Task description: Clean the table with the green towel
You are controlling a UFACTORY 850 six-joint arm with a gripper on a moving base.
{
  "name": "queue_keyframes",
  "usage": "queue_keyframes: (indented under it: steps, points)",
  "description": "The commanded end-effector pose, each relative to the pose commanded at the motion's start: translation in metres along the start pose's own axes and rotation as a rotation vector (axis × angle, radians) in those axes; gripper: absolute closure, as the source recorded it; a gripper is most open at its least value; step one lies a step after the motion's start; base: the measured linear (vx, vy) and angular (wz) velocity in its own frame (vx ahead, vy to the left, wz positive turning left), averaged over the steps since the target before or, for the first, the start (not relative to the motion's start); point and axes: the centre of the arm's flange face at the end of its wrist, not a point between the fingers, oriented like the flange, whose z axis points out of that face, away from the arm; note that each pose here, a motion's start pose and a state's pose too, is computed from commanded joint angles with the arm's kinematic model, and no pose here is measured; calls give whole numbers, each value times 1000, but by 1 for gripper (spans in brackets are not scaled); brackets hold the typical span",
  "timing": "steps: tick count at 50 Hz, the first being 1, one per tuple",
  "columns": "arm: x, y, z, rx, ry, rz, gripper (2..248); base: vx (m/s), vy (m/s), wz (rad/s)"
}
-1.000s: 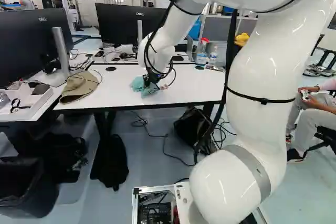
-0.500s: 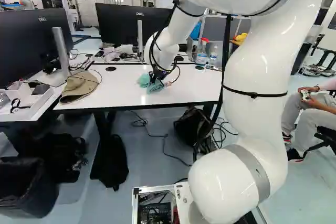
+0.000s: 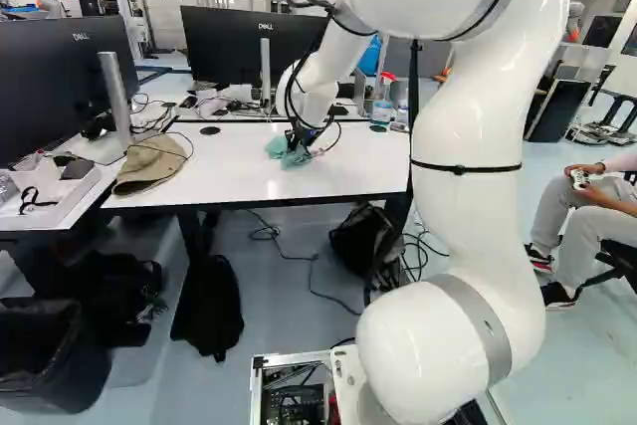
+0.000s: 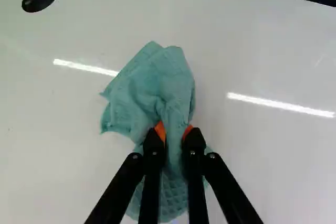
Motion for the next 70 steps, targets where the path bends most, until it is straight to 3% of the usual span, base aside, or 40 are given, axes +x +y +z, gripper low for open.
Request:
queue_keyframes:
  steps: [39,54,70]
  points:
    - [56,-21,48,19,55,-25,199,0,0,0]
    - [72,-40,62,36,74,-46,199,0,0,0]
    - [77,-67,67,60,83,-77,199,0,0,0]
